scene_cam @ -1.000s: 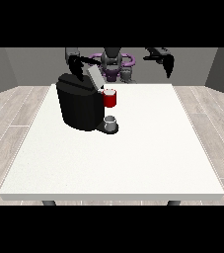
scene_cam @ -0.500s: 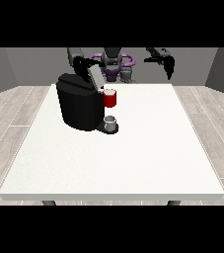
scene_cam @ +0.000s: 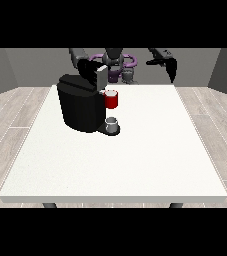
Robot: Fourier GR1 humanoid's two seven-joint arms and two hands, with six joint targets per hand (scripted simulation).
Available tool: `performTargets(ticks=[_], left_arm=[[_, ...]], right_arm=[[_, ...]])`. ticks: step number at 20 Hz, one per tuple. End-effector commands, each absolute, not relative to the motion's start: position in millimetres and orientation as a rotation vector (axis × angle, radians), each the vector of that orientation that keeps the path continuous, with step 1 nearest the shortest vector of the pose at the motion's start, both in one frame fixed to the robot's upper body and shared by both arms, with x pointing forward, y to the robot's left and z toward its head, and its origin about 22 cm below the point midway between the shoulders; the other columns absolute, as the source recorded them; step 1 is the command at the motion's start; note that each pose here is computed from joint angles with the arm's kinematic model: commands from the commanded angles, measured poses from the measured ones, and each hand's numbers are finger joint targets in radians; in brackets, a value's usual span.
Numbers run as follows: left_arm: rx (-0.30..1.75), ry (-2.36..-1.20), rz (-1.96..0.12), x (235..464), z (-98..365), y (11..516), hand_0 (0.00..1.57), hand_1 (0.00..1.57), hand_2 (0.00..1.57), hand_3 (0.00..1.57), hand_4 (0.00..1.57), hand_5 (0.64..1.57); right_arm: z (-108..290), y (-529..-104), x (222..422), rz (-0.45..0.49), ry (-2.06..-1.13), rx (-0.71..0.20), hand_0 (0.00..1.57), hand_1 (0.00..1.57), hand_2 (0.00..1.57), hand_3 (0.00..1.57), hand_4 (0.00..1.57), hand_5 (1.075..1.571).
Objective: Insert the coffee pod into the coffee machine and close the lid
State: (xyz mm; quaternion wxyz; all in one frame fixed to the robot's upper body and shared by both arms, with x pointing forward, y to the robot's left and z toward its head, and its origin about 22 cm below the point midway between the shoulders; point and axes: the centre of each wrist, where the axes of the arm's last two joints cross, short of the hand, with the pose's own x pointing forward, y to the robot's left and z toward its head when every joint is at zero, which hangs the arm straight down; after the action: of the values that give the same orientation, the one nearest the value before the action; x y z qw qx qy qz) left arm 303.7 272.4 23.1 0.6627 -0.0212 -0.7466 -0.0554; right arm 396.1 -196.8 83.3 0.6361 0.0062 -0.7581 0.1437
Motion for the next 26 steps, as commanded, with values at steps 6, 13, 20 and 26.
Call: performTargets(ticks=[6,13,20,26], left_arm=[[-0.048,-1.647,-0.104,299,9,282,0.00,0.00,0.00,0.00,0.12,1.571],[-0.079,-1.746,-0.164,308,25,273,0.00,0.00,0.00,0.00,0.00,1.571],[-0.106,-1.793,-0.138,306,27,240,0.00,0.00,0.00,0.00,0.14,1.571],[-0.069,-1.645,-0.070,282,-19,249,0.00,0.00,0.00,0.00,0.19,1.571]], right_arm=[[100,-156,400,0.451,-1.729,0.022,0.00,0.00,0.00,0.00,0.21,1.571],[121,-151,413,0.458,-1.806,-0.024,0.00,0.00,0.00,0.00,0.14,1.571],[111,-141,408,0.439,-1.862,0.076,0.00,0.00,0.00,0.00,0.13,1.571],[29,-130,344,0.323,-1.760,0.293,0.00,0.00,0.00,0.00,0.29,1.571]])
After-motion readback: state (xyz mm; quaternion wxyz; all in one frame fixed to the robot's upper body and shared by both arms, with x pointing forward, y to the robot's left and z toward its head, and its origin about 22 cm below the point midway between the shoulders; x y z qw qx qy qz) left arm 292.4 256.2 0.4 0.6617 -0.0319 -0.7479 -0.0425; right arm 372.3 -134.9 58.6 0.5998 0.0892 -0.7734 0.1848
